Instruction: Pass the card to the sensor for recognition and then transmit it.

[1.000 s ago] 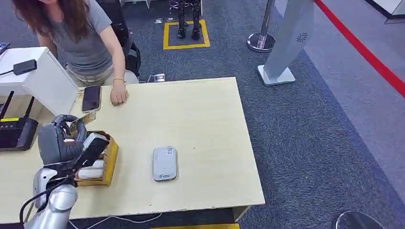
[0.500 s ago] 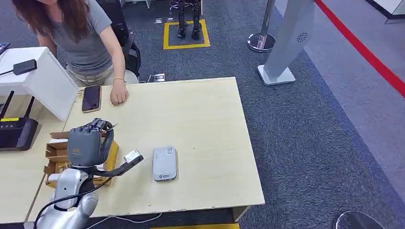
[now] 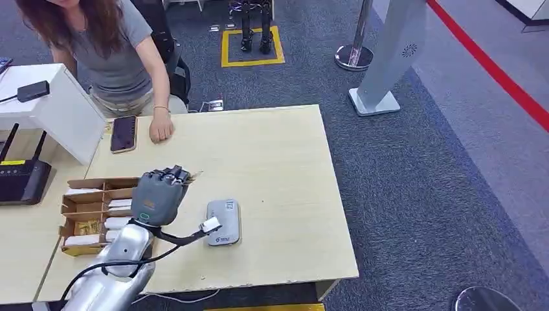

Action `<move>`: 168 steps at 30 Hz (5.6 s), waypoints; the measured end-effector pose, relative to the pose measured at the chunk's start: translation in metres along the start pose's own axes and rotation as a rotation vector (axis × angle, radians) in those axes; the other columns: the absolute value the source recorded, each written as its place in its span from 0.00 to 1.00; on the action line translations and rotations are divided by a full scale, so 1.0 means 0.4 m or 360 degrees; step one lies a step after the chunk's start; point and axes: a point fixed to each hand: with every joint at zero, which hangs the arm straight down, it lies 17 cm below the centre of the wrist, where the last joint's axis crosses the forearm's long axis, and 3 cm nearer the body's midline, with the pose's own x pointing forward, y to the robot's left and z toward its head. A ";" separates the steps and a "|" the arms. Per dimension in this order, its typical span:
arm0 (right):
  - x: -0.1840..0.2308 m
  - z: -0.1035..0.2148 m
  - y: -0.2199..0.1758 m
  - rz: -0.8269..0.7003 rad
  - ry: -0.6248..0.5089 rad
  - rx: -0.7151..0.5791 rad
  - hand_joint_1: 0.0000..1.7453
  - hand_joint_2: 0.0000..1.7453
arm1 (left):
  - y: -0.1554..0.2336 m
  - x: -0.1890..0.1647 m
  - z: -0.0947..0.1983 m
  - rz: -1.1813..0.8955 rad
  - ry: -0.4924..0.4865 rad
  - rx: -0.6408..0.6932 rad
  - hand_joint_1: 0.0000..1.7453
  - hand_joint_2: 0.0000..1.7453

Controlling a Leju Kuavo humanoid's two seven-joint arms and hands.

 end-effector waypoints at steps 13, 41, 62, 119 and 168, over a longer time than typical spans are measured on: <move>0.000 0.000 0.002 -0.0001 0.0000 0.0007 0.00 0.00 | -0.105 0.103 0.021 -0.0050 -0.0134 -0.0201 1.00 1.00; 0.002 0.000 0.002 -0.0027 -0.0004 0.0006 0.00 0.00 | -0.165 0.254 0.059 -0.0030 -0.0343 -0.0338 1.00 1.00; 0.002 0.000 0.001 -0.0056 0.0001 0.0005 0.00 0.00 | -0.221 0.312 0.099 -0.0053 -0.0406 -0.0506 1.00 1.00; -0.010 -0.001 -0.002 -0.0057 0.0016 -0.0009 0.00 0.00 | -0.008 -0.311 -0.027 0.1720 0.0520 -0.0058 1.00 1.00; -0.010 0.000 0.004 -0.0033 0.0025 -0.0004 0.00 0.00 | 0.075 -0.687 0.082 0.1755 0.0837 0.0353 0.00 1.00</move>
